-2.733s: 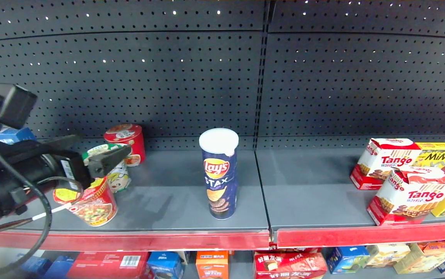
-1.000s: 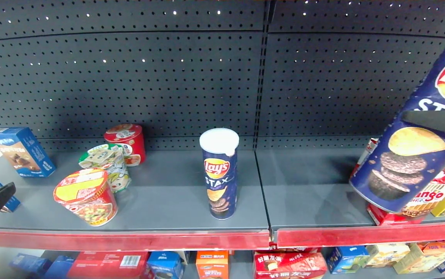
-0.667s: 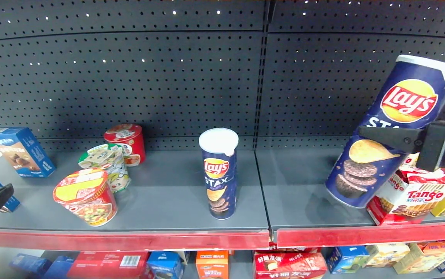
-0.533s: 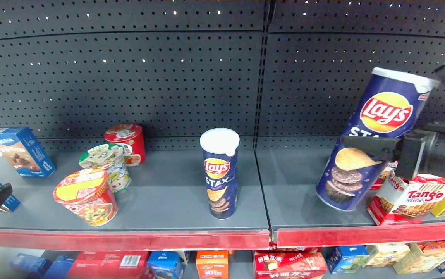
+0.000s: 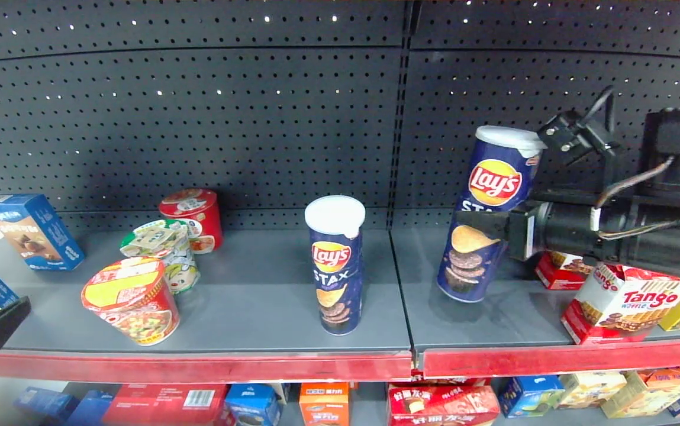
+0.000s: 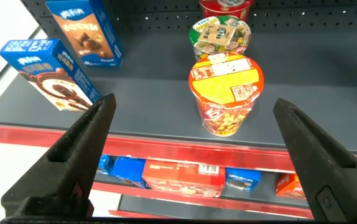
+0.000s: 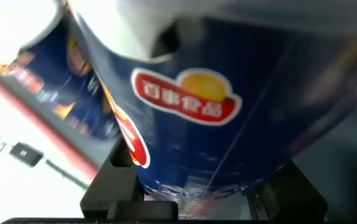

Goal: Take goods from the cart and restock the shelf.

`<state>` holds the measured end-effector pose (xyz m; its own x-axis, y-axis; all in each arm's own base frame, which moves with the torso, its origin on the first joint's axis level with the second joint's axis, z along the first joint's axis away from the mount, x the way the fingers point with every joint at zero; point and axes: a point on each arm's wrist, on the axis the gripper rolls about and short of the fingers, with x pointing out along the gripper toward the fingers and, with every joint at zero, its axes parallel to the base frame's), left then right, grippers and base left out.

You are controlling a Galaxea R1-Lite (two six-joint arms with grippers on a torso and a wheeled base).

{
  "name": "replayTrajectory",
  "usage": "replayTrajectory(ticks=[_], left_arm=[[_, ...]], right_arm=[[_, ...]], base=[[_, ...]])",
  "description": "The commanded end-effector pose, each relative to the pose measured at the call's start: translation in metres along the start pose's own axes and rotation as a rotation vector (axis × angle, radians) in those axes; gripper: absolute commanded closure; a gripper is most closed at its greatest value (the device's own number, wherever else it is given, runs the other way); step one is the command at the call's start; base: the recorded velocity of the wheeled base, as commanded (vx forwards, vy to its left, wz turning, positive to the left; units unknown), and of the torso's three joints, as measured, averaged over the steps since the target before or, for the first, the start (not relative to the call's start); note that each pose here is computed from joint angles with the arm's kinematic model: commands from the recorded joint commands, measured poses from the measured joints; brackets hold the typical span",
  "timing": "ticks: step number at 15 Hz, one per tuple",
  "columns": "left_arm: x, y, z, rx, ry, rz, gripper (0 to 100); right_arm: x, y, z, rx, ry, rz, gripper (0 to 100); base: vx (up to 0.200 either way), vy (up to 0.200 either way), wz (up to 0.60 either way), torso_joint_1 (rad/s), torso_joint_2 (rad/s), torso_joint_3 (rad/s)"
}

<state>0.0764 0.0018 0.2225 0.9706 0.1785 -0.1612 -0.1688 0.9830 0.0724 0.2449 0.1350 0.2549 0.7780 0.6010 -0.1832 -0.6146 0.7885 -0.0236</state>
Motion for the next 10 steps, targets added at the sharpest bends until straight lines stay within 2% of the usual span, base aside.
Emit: replayTrajectory(ticks=[1,8,10], left_arm=[[0.001,0.000,-0.001,0.000,0.007,0.000,0],[0.003,-0.001,-0.002,0.004,0.016,-0.005,0],[0.003,-0.001,-0.002,0.004,0.017,-0.005,0]], right_arm=[[0.042,-0.007,-0.015,-0.001,0.022,-0.002,100],[0.106,-0.012,-0.013,-0.009,-0.001,0.023,100],[0.120,-0.004,-0.010,-0.014,-0.015,0.043,100]], base=[[0.000,0.000,0.00,0.000,0.00,0.000],[0.000,0.000,0.00,0.000,0.00,0.000],[0.000,0.000,0.00,0.000,0.00,0.000]])
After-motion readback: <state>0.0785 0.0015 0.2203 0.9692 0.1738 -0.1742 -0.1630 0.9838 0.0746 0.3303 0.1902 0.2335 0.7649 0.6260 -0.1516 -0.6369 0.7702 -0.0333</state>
